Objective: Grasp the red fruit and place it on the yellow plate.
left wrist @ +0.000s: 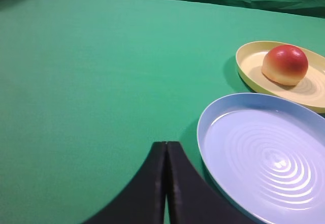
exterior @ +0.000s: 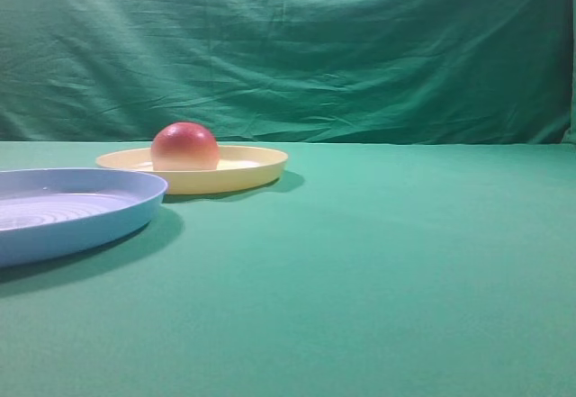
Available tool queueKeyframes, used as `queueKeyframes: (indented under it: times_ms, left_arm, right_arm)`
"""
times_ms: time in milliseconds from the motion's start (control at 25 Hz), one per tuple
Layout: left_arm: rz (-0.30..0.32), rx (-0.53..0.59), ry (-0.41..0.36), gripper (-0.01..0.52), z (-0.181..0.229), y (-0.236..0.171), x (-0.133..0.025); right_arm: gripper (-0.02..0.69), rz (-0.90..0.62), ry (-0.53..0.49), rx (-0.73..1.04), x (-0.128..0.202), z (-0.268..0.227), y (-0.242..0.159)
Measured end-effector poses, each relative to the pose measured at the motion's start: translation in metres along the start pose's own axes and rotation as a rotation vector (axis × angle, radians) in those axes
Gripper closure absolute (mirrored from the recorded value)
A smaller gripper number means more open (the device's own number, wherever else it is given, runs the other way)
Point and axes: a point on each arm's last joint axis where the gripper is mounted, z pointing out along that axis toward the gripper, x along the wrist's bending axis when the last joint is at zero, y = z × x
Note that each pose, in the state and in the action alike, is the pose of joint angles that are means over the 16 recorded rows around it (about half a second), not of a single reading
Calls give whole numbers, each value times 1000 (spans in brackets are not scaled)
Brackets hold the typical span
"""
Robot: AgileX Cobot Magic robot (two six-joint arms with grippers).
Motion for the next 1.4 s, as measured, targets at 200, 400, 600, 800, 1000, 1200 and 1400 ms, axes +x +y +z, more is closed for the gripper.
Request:
queueKeyframes:
  times_ms: [200,400,600,800,1000,1200,1400]
  left_arm:
    - [0,0,0,514,0,0,0]
    - [0,0,0,514,0,0,0]
    - [0,0,0,514,0,0,0]
    - [0,0,0,514,0,0,0]
    - [0,0,0,514,0,0,0]
    - [0,0,0,514,0,0,0]
    - [0,0,0,514,0,0,0]
  right_arm:
    - [665,36,-77,-91,-2,-62,-11]
    - [665,46,-128,-169,1,-119,-39]
    - [665,87,-167,-227,2,-159,-84]
    - [665,170,-228,-272,2,-177,-138]
    - [665,269,-327,-345,3,-179,-190]
    - [665,343,-441,-418,9,-169,-237]
    - [665,377,-535,-474,17,-146,-279]
